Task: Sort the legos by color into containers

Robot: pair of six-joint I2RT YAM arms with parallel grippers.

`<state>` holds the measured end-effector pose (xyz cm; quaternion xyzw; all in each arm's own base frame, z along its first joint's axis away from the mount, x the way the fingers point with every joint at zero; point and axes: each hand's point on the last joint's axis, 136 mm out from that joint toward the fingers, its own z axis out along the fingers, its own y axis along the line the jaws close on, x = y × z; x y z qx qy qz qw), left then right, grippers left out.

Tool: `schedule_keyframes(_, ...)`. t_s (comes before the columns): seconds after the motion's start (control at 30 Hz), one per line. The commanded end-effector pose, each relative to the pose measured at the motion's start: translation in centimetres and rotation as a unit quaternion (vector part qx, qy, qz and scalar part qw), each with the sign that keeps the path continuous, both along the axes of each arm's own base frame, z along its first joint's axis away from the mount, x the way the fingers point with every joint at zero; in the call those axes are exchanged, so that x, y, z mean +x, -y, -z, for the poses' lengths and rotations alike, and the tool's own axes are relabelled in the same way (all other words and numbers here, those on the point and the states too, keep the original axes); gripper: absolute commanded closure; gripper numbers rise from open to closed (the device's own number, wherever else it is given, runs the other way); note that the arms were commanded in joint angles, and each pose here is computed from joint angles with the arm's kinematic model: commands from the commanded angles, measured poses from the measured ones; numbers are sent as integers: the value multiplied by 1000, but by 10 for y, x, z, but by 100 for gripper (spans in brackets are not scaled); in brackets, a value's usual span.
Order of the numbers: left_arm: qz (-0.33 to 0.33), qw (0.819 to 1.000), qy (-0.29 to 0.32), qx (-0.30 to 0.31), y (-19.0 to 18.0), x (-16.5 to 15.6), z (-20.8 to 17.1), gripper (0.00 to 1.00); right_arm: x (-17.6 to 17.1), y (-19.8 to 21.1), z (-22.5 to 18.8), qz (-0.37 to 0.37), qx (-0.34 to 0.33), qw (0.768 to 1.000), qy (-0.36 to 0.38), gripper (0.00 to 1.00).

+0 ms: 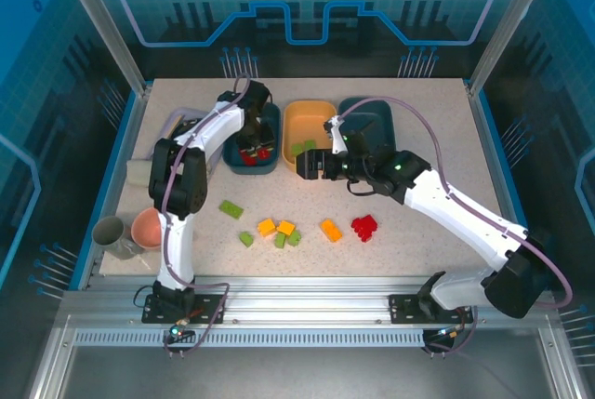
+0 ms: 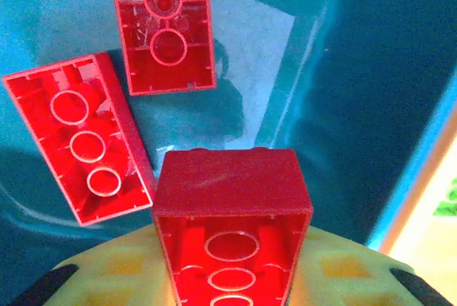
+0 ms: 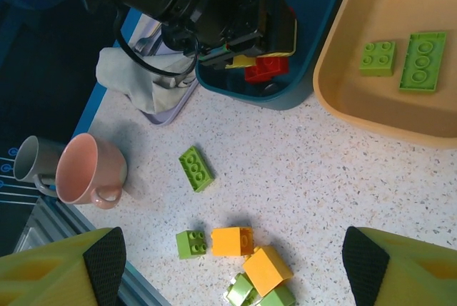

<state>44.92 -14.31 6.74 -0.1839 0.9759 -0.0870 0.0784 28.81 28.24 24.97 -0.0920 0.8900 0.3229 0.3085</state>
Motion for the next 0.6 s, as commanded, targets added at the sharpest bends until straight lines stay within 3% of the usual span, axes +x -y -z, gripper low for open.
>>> schedule_keyframes(0.0, 21, 1000, -23, -4, -1, -3, 8, 70, 5, -1, -4, 5, 11, 1000, -7, 18)
schedule_keyframes(0.27, 23, 999, -30, 3, -3, -6, 10, 58, 7, 0, 9, 9, -4, 1000, -18, 18)
schedule_keyframes(0.57, 16, 999, 32, -11, -2, -2, -56, 42, 8, 2, 14, 2, -30, 999, -10, 18)
